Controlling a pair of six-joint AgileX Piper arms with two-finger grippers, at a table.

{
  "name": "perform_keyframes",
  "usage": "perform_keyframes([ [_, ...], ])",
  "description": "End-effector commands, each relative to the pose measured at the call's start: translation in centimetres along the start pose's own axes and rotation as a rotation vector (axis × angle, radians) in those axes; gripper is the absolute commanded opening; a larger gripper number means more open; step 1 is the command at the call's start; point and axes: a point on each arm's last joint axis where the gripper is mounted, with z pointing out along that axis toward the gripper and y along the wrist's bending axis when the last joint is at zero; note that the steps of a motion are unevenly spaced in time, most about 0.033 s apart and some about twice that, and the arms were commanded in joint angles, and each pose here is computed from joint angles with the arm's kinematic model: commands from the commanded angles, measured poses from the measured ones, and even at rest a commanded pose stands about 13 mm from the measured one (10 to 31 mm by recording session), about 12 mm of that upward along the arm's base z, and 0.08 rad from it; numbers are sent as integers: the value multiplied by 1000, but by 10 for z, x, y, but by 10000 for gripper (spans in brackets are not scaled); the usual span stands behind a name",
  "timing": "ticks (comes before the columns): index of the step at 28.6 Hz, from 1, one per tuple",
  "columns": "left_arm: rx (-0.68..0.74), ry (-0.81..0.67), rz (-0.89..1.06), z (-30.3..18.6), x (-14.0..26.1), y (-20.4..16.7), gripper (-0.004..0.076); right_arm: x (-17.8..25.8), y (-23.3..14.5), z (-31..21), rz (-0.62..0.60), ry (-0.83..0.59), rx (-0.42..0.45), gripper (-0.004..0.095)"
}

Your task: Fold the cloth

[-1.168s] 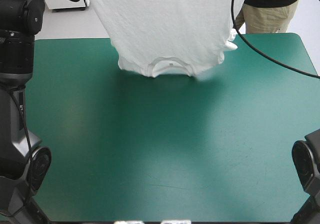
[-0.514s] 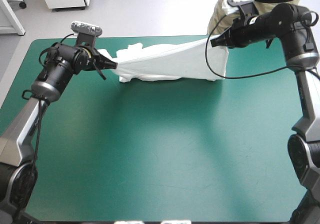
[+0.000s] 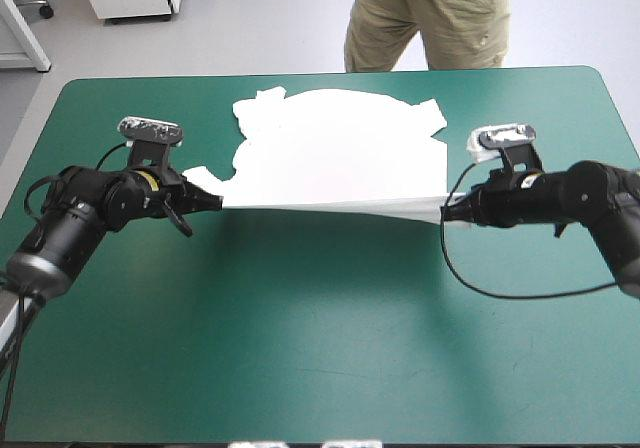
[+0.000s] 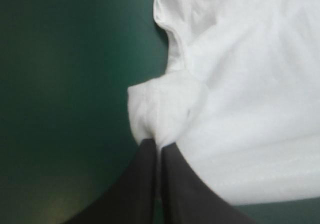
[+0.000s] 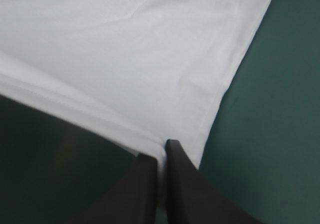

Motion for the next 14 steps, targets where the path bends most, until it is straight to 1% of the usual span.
perform_keyframes([
  [1, 0, -90, 3, -33, 16, 2, -9, 29, 8, -21, 13, -70, 6, -11],
  [6, -8, -19, 3, -52, 53, 4, -9, 75, 14, -24, 53, 0, -13, -11],
  [14, 24, 105, -26, -57, 122, 2, -9, 128, 22, -30, 90, 94, -40, 5],
])
